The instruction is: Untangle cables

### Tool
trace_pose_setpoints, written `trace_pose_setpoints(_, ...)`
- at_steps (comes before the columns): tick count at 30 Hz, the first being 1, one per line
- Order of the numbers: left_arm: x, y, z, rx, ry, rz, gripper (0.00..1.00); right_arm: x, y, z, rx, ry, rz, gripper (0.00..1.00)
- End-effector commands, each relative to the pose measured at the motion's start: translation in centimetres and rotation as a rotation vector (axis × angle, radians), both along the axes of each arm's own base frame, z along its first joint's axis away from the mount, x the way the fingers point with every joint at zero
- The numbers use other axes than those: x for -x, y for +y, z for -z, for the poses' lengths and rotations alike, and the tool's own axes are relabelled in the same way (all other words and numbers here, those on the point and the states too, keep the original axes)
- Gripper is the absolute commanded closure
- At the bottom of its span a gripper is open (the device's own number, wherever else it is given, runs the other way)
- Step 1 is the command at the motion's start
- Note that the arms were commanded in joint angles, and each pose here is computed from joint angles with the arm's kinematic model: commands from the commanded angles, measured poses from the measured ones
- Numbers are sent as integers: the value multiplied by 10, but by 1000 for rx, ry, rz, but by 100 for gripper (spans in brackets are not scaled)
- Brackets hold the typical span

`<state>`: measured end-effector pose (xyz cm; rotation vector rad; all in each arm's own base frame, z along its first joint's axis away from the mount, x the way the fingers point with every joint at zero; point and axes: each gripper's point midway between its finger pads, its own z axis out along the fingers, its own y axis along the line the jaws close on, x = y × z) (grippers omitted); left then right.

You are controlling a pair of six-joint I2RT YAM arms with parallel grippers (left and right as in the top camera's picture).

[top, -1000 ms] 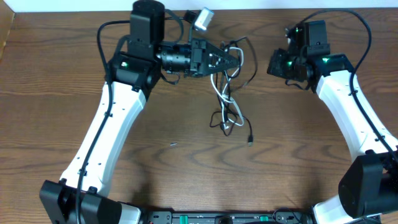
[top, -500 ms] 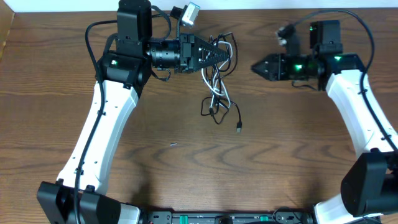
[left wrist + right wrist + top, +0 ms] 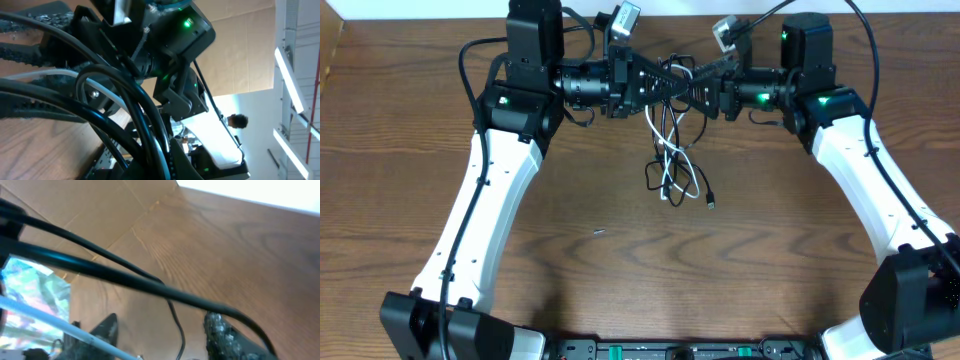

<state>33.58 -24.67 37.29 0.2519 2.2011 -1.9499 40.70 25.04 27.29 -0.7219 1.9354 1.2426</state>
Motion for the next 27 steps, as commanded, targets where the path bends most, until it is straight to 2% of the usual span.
trace_pose_setpoints(1,7,1,-12,19,42,13,93,-5,6,3,-2,35,38,67)
trace_pose_setpoints(4,7,1,-12,19,40,13,93,-14,-4,13,24,113,123,99)
trace_pose_setpoints(9,-3,2,-7,-11,-82,-33,92,-12,-58,50,172,335,353,99)
trace_pose_setpoints(12,-14,4,5,-73,-193,-85,93,3,-93,60,288,391,456,99)
trace_pose_setpoints(14,-24,11,28,-182,-234,-150,91,20,-115,52,351,403,526,99)
trace_pose_setpoints(17,-30,25,60,-344,-245,-209,87,38,-124,34,366,369,531,99)
trace_pose_setpoints(19,-32,40,85,-485,-226,-252,83,49,-130,21,363,348,539,99)
trace_pose_setpoints(20,-30,49,99,-561,-214,-261,70,59,-135,10,356,338,550,99)
trace_pose_setpoints(23,-23,51,107,-593,-198,-233,59,71,-136,1,353,331,552,99)
trace_pose_setpoints(27,-19,48,109,-600,-210,-211,57,76,-135,2,361,341,546,99)
